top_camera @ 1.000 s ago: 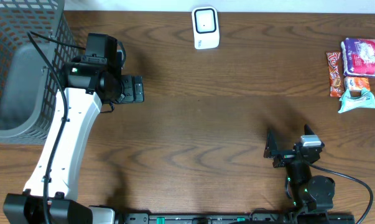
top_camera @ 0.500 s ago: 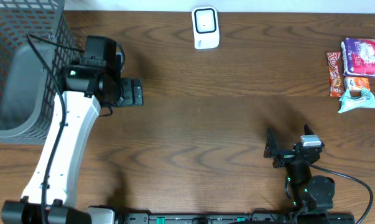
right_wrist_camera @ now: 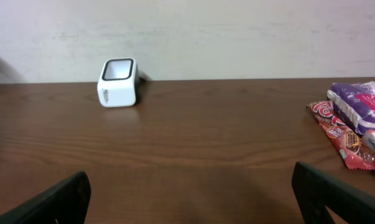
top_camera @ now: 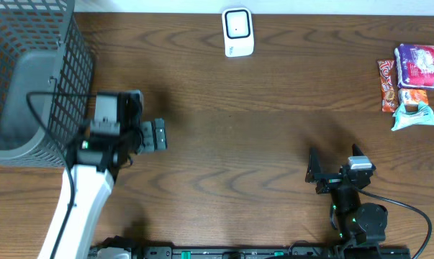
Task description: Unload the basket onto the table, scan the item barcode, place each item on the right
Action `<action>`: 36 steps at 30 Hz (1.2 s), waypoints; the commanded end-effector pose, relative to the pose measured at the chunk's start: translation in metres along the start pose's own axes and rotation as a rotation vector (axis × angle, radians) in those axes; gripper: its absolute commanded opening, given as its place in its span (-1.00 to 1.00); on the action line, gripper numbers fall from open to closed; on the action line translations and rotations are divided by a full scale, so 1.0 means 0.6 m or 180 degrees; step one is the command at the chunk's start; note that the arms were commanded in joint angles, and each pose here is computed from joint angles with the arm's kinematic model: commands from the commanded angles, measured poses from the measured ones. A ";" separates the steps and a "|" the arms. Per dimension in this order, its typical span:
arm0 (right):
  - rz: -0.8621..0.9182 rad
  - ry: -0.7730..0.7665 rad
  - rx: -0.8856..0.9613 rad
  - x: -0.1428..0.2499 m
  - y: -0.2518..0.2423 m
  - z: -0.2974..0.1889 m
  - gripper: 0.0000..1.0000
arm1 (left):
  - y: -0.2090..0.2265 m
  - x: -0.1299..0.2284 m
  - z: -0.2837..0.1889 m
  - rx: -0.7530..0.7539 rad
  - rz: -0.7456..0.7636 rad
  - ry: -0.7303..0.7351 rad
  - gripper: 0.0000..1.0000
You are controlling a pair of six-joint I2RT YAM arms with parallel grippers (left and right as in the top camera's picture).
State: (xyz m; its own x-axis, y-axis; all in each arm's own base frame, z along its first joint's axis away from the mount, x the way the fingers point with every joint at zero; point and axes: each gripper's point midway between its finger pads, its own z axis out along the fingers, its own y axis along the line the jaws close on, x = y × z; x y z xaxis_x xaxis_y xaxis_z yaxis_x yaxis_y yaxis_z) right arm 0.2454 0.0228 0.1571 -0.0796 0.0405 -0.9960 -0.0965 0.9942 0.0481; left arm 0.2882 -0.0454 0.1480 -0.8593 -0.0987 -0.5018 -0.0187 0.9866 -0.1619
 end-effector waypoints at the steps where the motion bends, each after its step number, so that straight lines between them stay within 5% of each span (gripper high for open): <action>1: -0.0032 -0.0001 0.0034 0.001 -0.003 0.000 0.99 | -0.002 0.030 -0.004 0.0104 -0.0004 -0.0116 0.96; 36: -0.0032 -0.0001 0.0034 0.001 -0.003 0.000 0.99 | 0.011 0.115 -0.081 0.0399 0.0122 -0.1646 0.96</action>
State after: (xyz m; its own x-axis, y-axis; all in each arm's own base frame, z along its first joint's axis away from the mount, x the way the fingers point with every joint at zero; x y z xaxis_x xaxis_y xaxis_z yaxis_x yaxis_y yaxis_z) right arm 0.2454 0.0228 0.1571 -0.0794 0.0382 -0.9961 -0.0967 0.9943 0.0458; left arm 0.2055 -0.0391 0.1585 -0.5062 -0.1392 -0.8511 0.0938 0.9722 -0.2147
